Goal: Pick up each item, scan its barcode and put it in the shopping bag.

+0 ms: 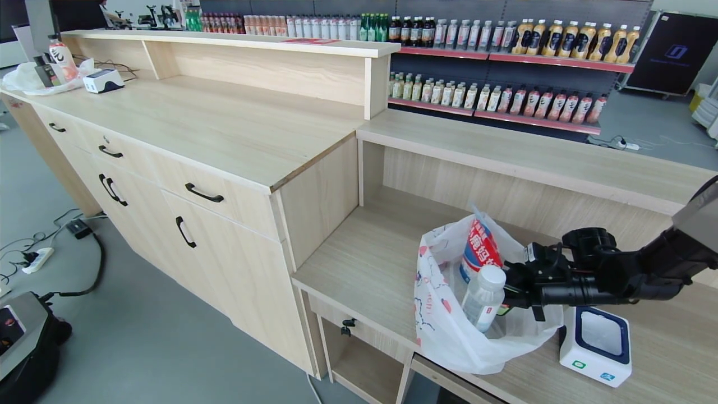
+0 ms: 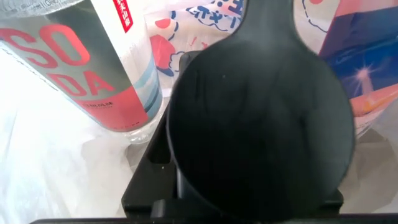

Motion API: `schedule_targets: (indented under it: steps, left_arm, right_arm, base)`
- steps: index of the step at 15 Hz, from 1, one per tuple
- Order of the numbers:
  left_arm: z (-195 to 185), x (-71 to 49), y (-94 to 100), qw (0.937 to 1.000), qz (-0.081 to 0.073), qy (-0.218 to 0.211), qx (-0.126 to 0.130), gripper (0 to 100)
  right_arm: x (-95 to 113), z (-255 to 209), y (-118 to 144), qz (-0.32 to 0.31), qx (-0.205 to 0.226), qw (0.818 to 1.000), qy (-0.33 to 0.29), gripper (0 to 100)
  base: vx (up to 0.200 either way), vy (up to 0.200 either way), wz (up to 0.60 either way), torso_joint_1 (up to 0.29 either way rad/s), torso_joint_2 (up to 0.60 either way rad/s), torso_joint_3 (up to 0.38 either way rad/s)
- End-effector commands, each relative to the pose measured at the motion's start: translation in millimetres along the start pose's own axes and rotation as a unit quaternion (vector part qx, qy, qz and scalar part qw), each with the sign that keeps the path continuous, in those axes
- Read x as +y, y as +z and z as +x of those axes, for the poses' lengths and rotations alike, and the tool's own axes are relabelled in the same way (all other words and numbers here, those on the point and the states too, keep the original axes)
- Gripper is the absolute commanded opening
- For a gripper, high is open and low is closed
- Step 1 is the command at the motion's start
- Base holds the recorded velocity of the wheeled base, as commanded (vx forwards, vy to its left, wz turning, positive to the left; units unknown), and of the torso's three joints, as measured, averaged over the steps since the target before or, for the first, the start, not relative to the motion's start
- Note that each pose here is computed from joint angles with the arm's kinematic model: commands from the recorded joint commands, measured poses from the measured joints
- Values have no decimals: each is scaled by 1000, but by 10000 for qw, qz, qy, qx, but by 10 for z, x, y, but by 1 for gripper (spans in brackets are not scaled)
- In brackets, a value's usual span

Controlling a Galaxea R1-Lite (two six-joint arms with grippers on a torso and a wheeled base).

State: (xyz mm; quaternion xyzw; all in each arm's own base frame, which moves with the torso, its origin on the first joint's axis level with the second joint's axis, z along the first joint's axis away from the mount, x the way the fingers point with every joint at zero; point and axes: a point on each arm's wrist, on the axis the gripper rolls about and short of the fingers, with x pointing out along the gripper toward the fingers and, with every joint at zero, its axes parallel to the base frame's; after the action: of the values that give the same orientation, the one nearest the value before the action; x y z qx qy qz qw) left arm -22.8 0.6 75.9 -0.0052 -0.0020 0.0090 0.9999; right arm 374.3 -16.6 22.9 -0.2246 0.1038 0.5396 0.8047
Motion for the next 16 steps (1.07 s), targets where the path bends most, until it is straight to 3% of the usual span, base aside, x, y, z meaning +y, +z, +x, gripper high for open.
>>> schedule_targets:
  steps: [1,16]
  left_arm:
    - [0,0,0,10000,-2,2,-4,100]
    - [0,0,2,10000,-2,9,-12,100]
  right_arm:
    - [-1,-7,-6,-5,2,10000,-9,0]
    - [48,9,-87,17,104,9999,24,0]
  base:
    - [0,0,0,0,0,0]
    - [0,0,0,0,0,0]
